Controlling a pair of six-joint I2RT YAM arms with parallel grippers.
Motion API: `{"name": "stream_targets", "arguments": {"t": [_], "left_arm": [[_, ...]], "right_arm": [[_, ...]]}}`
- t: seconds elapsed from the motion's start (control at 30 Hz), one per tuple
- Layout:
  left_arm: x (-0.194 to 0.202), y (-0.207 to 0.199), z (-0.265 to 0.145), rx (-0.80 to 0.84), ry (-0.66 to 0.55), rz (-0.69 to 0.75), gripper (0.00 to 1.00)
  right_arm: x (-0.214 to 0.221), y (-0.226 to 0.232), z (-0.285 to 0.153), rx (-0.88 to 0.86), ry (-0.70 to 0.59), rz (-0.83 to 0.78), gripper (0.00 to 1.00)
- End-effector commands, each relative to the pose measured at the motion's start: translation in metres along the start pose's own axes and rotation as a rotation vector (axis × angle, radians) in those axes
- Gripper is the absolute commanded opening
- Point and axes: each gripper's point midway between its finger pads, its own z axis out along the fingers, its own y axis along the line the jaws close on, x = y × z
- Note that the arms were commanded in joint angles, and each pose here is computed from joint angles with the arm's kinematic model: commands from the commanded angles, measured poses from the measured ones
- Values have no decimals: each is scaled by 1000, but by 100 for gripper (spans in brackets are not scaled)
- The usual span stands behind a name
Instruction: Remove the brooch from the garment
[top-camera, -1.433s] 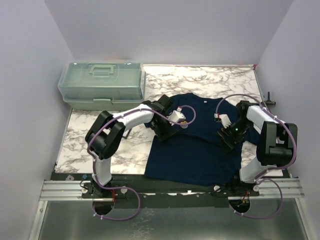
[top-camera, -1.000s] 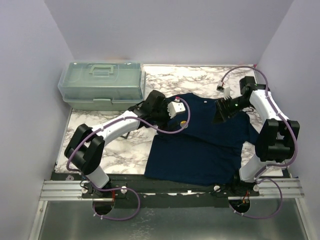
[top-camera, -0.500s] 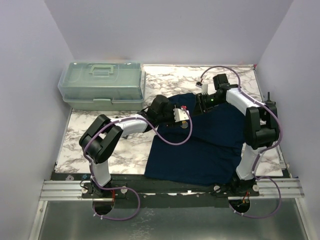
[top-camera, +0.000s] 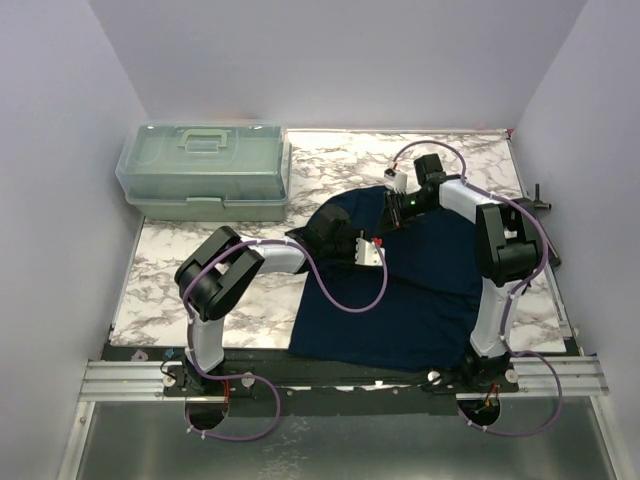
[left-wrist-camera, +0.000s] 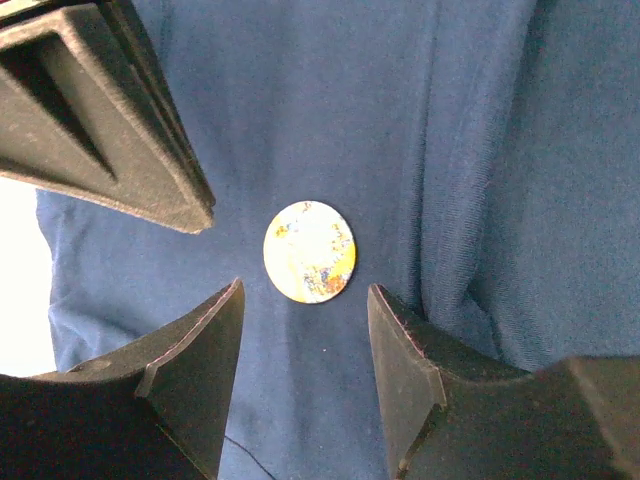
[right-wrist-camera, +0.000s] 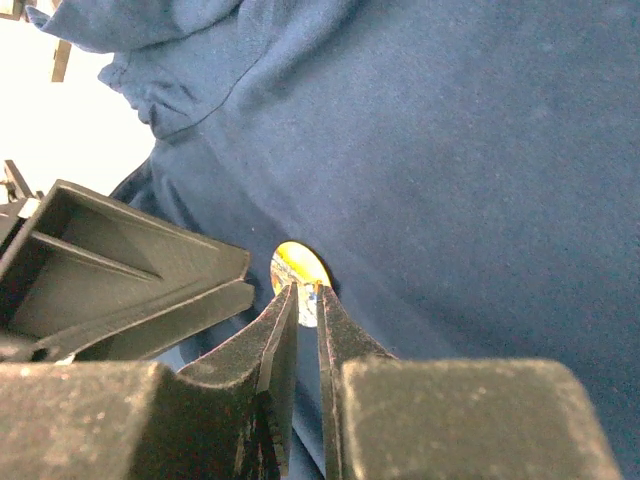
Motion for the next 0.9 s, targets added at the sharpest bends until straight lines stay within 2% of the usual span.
{"name": "stream_targets", "arguments": {"t": [0.0, 0.33, 0.47, 0.87], "left_arm": [[-1, -6, 9, 37, -36, 61, 54], [6, -11, 14, 49, -20, 74, 54], [8, -6, 17, 29, -7, 74, 50], [-25, 20, 8, -24, -77, 32, 41]], "right_arm": [[6, 0, 18, -21, 13, 9, 16], [38, -16, 38, 26, 98, 34, 13], [46, -13, 42, 17, 124, 36, 12], [38, -13, 38, 29, 129, 9, 12]]}}
